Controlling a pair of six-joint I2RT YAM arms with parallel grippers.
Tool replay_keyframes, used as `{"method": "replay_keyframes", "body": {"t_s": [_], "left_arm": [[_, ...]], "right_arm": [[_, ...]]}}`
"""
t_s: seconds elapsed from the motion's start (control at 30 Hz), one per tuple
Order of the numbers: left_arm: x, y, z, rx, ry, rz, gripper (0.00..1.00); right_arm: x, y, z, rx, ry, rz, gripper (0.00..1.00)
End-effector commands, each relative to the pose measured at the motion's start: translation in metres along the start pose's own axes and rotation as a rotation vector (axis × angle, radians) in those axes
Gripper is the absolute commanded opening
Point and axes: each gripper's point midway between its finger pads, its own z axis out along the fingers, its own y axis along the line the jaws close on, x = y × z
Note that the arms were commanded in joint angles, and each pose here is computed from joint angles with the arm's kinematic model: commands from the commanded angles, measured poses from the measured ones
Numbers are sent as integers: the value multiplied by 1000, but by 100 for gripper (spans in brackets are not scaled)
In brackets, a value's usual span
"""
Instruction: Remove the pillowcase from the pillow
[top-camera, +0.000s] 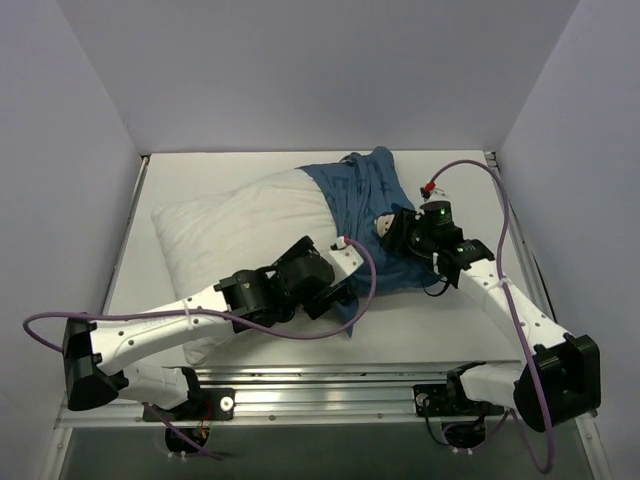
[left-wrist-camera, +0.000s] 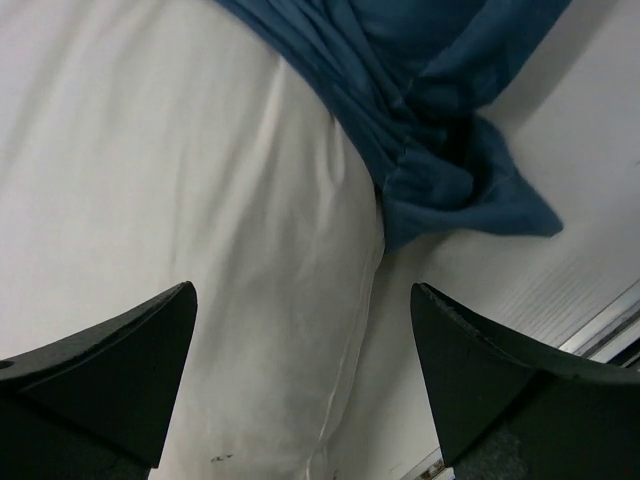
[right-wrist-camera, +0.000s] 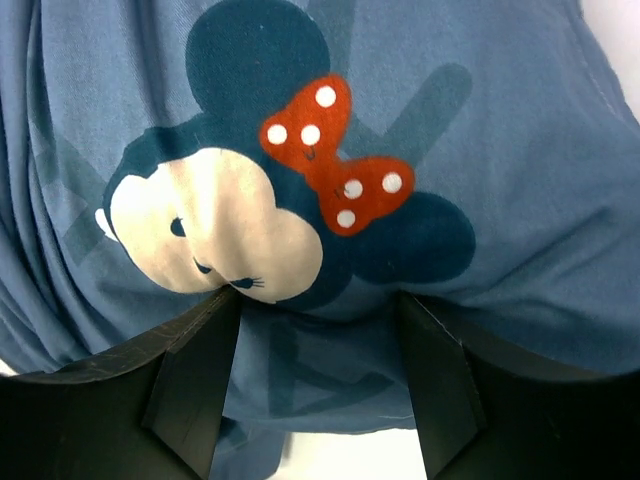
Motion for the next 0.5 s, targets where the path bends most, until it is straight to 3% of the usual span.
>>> {"method": "replay_keyframes", "body": {"t_s": [0.0, 0.23, 0.47], "left_arm": [[23, 13, 8, -126, 69, 79, 95], [43, -3, 44, -141, 116, 166, 94], [70, -15, 84, -206, 197, 192, 95]], "right_arm": [[-46, 25, 7, -53, -112, -50, 59], [-45, 26, 25, -48, -81, -63, 60], [-33, 32, 15, -98, -48, -87, 64]]}}
